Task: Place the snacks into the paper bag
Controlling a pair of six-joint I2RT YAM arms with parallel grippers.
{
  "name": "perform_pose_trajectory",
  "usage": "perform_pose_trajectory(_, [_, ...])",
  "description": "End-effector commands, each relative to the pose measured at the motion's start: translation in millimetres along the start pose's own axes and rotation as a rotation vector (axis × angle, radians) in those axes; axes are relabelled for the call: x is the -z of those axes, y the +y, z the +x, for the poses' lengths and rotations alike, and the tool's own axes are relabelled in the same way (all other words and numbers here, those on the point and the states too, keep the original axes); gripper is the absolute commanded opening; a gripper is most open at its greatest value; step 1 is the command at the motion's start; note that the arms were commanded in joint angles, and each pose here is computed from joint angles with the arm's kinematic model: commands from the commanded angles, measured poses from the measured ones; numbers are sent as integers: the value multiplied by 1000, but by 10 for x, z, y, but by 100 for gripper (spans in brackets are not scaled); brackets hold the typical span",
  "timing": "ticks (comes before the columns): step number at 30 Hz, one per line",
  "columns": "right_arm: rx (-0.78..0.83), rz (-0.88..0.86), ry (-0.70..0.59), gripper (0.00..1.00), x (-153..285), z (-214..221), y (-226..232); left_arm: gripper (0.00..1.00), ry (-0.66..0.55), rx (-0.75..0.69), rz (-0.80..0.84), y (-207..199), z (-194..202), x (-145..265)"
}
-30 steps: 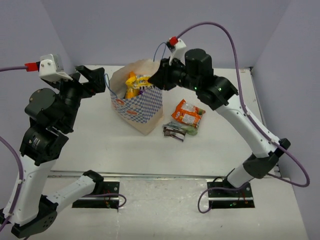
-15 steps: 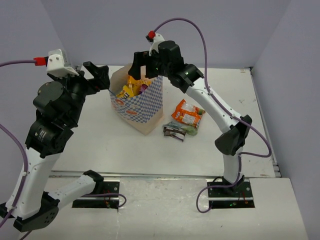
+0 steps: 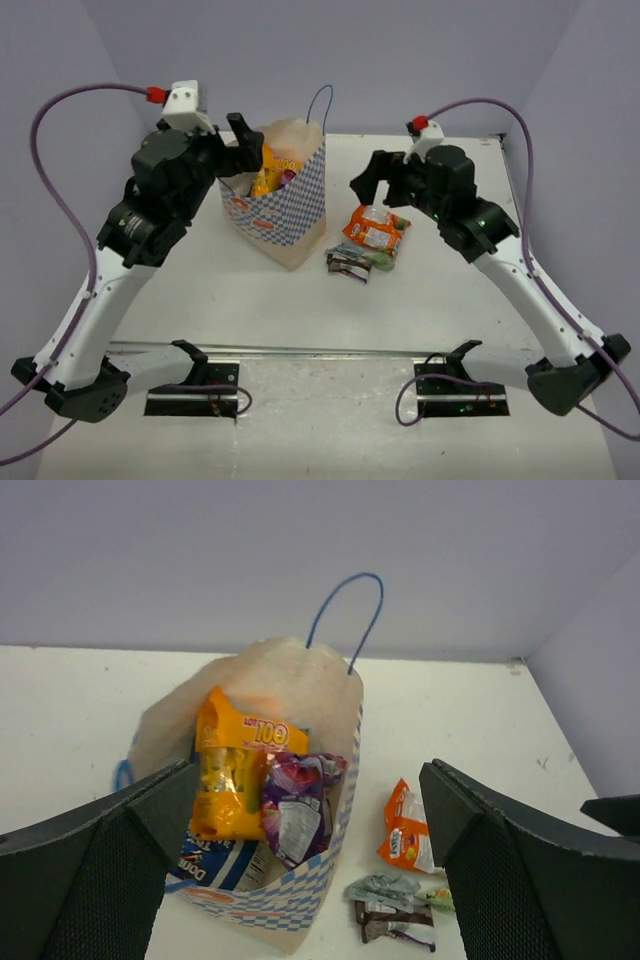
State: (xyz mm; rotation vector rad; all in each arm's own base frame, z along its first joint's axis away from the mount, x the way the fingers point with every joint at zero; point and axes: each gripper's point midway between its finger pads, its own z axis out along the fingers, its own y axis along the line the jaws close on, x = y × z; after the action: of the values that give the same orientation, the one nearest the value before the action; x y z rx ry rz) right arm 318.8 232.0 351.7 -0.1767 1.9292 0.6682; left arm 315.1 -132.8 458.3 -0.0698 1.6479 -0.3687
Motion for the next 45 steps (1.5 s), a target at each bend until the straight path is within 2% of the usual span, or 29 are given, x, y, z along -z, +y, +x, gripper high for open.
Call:
perform_pose_trajectory(1, [-98,118,38,99,69,311,-501,100,24,-61,47,-306,109,-221])
perform_pose_trajectory(2, [-114,135,88,99,83,514,-611,100,28,-78,88,-512,162,-232])
perform_pose_trajectory(6, [-109,187,146,99,125,806,-872,100,56,-85,152,-882,314,-500])
perform_pose_trajectory(9, [-44,192,227,99,74,1117,-1002,100,78,-78,192,-1065,429,-681])
perform_pose_trajectory(13, [-5,191,331,99,-46,1561,-1153,100,87,-76,233,-1183,425,-720])
perform_pose_trajectory(19, [-42,186,372,99,-117,1750,-1177,100,86,-84,222,-1109,382,-619])
perform_pose_trajectory(23, [-72,211,454,98,-220,1934,-1242,100,82,-87,199,-999,394,-526])
perform_pose_trajectory(33, [-134,262,577,97,-349,2350,-1378,100,5,-122,98,-628,199,-248])
perform_pose_trajectory(35, [-135,271,585,92,-357,2410,-1415,100,-1,-136,95,-614,180,-244])
perform_pose_trajectory(41, [-131,267,589,85,-452,2496,-1449,100,-20,-164,89,-604,118,-250])
perform_pose_trajectory(42, [-123,264,589,79,-458,2490,-1445,100,-23,-170,85,-602,106,-259])
perform_pose_trajectory(43, [-121,270,590,67,-460,2490,-1457,100,-26,-175,81,-595,93,-260])
perform_pose_trajectory(45, [-120,274,610,59,-449,2533,-1464,100,-43,-189,59,-557,16,-249])
